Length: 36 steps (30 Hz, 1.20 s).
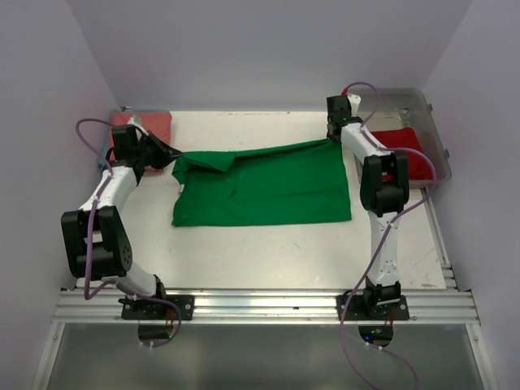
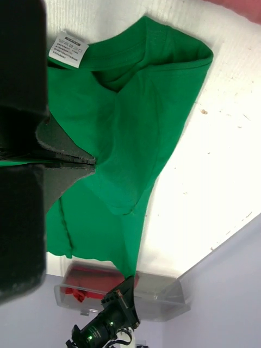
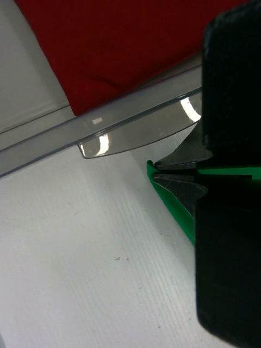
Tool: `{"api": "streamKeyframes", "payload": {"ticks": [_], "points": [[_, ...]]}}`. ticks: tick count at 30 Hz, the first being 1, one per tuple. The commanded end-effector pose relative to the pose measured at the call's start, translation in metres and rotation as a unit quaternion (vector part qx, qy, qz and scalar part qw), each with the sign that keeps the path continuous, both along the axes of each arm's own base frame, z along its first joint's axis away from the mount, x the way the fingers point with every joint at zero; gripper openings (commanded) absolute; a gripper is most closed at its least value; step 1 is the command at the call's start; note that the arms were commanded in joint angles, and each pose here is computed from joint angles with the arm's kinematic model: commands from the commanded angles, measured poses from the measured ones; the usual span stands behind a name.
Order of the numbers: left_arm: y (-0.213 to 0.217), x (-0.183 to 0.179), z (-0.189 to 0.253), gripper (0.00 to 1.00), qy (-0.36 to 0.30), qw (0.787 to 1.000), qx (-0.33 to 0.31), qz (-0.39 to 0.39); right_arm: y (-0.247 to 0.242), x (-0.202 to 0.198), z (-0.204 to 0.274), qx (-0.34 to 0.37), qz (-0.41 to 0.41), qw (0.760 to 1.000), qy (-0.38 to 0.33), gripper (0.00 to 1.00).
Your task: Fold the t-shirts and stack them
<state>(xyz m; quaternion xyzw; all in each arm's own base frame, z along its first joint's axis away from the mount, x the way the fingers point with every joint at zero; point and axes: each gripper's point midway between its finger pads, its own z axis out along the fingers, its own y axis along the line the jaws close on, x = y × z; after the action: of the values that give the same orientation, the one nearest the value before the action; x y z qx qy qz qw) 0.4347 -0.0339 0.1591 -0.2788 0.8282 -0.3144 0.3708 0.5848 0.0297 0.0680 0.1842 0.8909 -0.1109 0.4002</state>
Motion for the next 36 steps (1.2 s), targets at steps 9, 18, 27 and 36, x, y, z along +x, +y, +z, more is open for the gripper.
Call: {"api": "streamKeyframes", "payload": {"ticks": [9,18,27,36], "points": [[0.011,-0.006,0.036,0.00,-0.030,0.999,0.017,0.000,-0.017,-0.028,0.060,-0.041,-0.015,0.998,-0.047,0.00],[0.020,-0.032,0.019,0.00,0.005,0.998,0.062,0.009,0.000,-0.071,0.039,-0.038,-0.004,0.999,-0.005,0.00],[0.018,-0.034,0.015,0.00,0.008,0.998,0.054,0.002,0.010,-0.064,0.029,-0.046,0.000,0.999,0.024,0.42],[0.019,-0.036,0.015,0.00,0.007,0.998,0.056,0.001,0.005,-0.069,0.019,-0.053,-0.031,0.997,0.050,0.43]]}}
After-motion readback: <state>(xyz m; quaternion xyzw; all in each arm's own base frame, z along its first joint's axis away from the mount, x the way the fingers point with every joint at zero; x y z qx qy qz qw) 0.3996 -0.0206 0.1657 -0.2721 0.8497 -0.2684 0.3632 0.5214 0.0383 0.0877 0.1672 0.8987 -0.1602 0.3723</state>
